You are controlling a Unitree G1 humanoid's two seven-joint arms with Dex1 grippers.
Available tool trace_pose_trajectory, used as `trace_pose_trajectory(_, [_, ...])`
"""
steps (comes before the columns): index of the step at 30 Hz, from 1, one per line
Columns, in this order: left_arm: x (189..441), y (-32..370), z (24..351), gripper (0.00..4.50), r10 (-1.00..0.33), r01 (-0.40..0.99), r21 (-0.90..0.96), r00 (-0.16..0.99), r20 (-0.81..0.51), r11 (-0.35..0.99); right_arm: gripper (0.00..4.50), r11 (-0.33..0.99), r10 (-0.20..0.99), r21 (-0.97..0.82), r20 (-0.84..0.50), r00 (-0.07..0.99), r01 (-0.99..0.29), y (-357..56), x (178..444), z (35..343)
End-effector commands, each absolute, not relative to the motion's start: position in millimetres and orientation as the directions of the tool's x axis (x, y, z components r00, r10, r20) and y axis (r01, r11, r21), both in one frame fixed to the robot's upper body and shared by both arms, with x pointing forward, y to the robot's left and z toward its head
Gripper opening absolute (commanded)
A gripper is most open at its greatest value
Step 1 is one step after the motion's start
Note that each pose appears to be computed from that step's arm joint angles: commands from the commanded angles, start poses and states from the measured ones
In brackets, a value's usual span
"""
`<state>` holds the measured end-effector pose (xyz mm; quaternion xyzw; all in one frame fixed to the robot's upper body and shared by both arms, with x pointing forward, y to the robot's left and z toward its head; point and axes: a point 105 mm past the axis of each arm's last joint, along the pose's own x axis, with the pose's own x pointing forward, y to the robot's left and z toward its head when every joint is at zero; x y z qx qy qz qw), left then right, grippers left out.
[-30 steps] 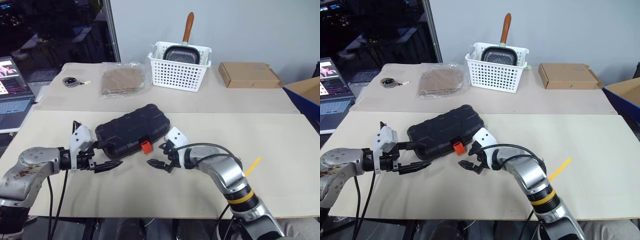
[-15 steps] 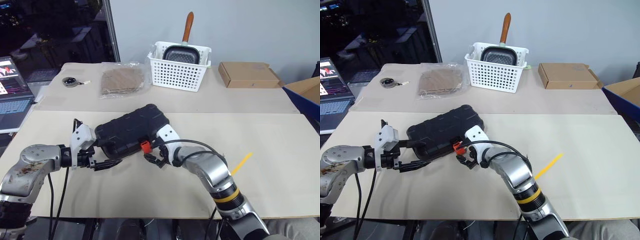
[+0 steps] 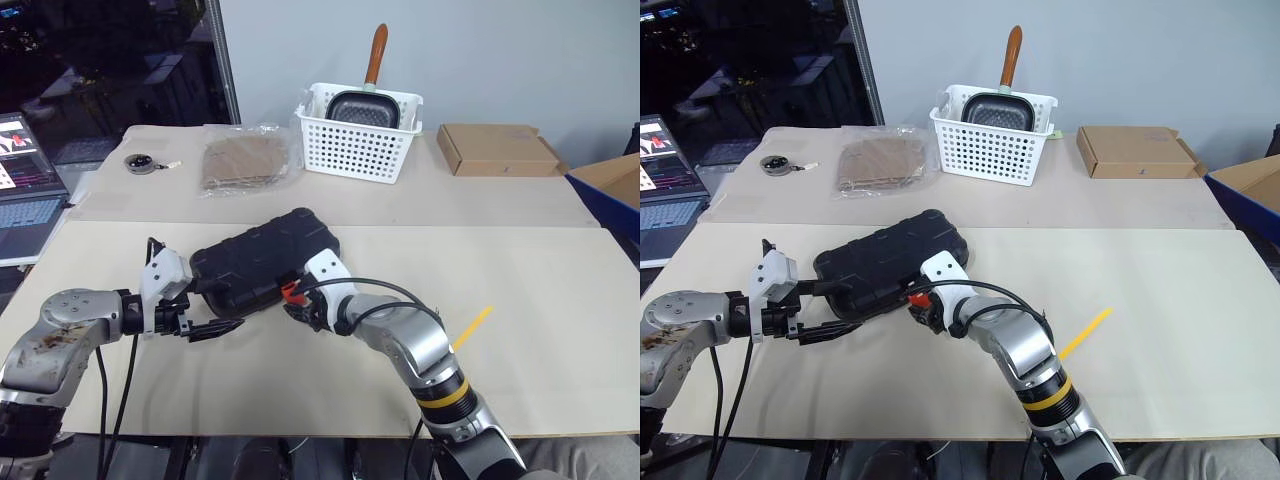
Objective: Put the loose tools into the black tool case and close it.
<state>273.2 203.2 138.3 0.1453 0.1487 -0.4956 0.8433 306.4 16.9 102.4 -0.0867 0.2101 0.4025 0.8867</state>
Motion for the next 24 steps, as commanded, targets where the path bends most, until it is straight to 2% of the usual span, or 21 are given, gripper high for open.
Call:
trace_pose_trajectory(1, [271.7, 202.7, 137.3, 4.33, -0.791, 0.880, 0.101, 0.463, -0.399, 0.464, 1.15, 0.664, 0.684, -0.017, -0.392, 0.615, -0.748, 18.5, 307.8, 116.4])
trace_pose_trajectory(9, [269.7, 201.1, 133.6, 4.33, -0.791, 0.881, 0.094, 0.459, -0.404, 0.463, 1.15, 0.610, 0.752, -0.053, -0.276, 0.599, -0.790, 24.3, 304.4, 136.6])
trace_pose_trajectory(15, [270.4, 199.7, 133.3, 4.33, -0.793, 0.883, 0.092, 0.456, -0.403, 0.461, 1.15, 0.601, 0.767, -0.095, -0.212, 0.606, -0.794, 29.8, 314.5, 145.2])
trace_pose_trajectory(24, [270.3, 199.8, 132.0, 4.33, -0.789, 0.882, 0.092, 0.457, -0.409, 0.463, 1.15, 0.573, 0.789, -0.132, -0.179, 0.588, -0.809, 36.4, 317.2, 152.3])
